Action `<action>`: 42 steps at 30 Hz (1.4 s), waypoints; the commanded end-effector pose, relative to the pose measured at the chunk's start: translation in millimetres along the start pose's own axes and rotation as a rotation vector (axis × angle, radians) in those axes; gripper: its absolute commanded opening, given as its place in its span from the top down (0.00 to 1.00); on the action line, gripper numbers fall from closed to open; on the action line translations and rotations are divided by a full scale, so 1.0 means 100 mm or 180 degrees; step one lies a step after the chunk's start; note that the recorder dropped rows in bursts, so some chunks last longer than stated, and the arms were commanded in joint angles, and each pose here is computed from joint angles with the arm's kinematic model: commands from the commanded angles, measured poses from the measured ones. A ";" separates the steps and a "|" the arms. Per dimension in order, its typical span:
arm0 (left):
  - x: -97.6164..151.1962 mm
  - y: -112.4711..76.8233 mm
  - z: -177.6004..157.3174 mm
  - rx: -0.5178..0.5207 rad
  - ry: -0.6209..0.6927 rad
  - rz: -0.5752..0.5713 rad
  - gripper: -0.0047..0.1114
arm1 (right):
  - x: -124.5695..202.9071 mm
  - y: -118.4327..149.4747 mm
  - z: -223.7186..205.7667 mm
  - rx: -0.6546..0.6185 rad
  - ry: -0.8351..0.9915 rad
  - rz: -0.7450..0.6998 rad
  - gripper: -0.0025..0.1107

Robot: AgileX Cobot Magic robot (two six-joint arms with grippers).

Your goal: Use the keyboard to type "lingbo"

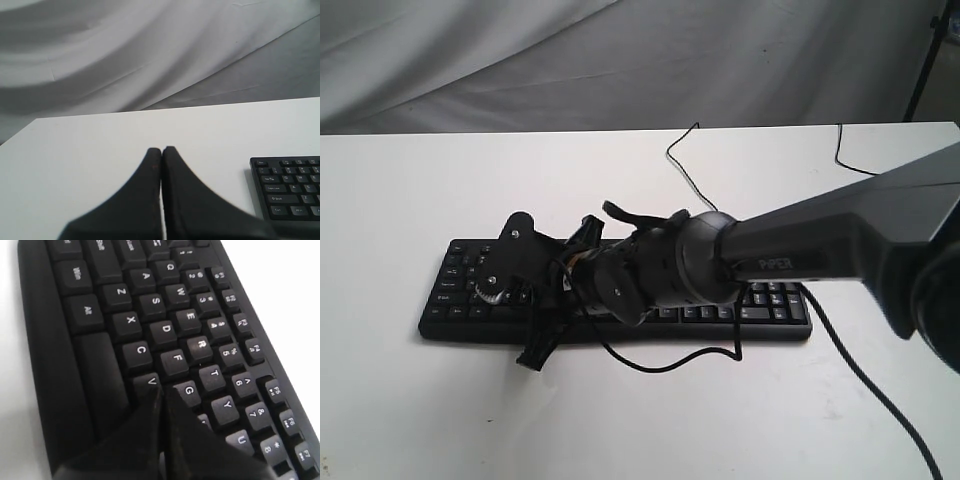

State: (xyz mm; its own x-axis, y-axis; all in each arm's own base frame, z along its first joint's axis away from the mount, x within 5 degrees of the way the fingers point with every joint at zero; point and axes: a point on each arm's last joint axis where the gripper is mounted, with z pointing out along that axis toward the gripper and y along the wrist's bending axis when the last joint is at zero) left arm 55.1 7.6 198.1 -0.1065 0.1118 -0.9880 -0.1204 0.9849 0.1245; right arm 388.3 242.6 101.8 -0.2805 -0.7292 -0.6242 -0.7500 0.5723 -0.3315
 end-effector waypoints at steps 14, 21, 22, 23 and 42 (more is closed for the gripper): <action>0.01 0.00 0.01 0.0014 0.0011 -0.0009 0.95 | -0.15 -0.19 -0.24 0.0143 -0.0163 0.0041 0.98; 0.01 0.00 0.01 0.0014 0.0011 -0.0009 0.95 | -0.06 -0.37 -0.39 0.0252 -0.0138 0.0120 0.98; 0.01 0.00 0.01 0.0014 0.0011 -0.0009 0.95 | -0.04 -0.39 -0.40 0.0266 -0.0131 0.0128 0.98; 0.01 0.00 0.01 0.0014 0.0011 -0.0009 0.95 | -0.02 -0.43 -0.41 0.0281 -0.0116 0.0138 0.98; 0.01 0.00 0.01 0.0014 0.0011 -0.0009 0.95 | 0.24 -0.57 -0.30 0.0307 0.0095 0.0182 0.98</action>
State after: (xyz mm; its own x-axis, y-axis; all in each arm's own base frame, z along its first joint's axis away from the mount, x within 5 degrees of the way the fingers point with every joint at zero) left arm 55.1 7.6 198.1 -0.1065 0.1118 -0.9880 -0.1204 0.9849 0.1245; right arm 406.0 185.7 132.5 -0.3414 -0.6878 -0.6406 -0.6651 0.6584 -0.3524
